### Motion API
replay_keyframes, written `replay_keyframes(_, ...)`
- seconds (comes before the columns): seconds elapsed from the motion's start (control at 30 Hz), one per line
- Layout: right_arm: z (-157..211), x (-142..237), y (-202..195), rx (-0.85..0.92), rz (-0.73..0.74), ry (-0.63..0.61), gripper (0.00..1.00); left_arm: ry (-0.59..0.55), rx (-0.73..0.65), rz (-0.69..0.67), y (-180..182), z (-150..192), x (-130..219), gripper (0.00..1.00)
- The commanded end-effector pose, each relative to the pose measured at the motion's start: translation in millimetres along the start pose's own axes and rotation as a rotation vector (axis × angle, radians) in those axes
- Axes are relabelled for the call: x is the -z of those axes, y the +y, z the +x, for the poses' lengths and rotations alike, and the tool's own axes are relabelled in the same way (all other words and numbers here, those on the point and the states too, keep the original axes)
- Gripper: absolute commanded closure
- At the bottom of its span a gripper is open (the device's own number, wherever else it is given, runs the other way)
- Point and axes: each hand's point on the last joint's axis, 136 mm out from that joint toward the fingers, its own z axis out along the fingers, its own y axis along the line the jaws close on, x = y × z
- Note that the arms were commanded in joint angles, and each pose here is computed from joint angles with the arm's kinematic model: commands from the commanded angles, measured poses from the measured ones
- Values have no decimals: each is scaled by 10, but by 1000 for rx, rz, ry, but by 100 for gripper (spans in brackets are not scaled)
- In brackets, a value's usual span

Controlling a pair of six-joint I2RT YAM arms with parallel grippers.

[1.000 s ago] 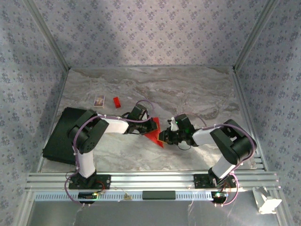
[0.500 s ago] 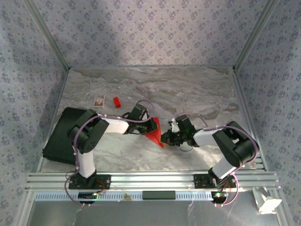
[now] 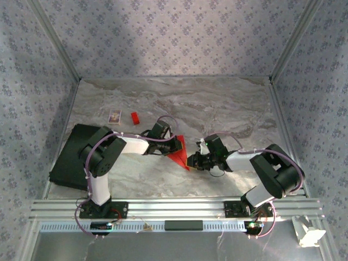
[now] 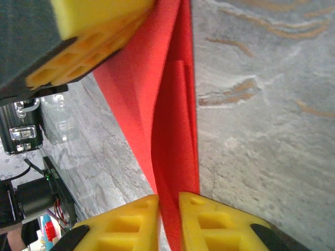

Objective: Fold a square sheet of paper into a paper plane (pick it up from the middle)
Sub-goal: Fourth fold the wing at the center of the table.

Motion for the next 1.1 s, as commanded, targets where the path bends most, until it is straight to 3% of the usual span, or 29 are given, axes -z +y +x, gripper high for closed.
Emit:
replay_keyframes(0.0, 298, 20, -379, -77, 127, 83, 88, 38, 35, -93, 350, 150, -81, 91)
replay_keyframes(0.2, 330, 26, -422, -98, 125, 84, 95, 38, 36, -95, 355, 149, -80, 91)
replay_keyframes(0.43, 309, 79, -393, -87, 131, 67, 83, 41, 38, -96, 365, 156, -76, 91)
replay_keyframes(0.57, 352, 94, -448, -89, 154, 76, 82, 38, 39, -96, 373, 153, -75, 91)
replay_keyframes(0.83, 437, 105, -541, -101, 174, 87, 95, 36, 39, -94, 368, 145, -71, 91)
replay_keyframes(1.07, 419, 138, -505, -99, 173, 78, 87, 39, 41, -95, 378, 149, -68, 91)
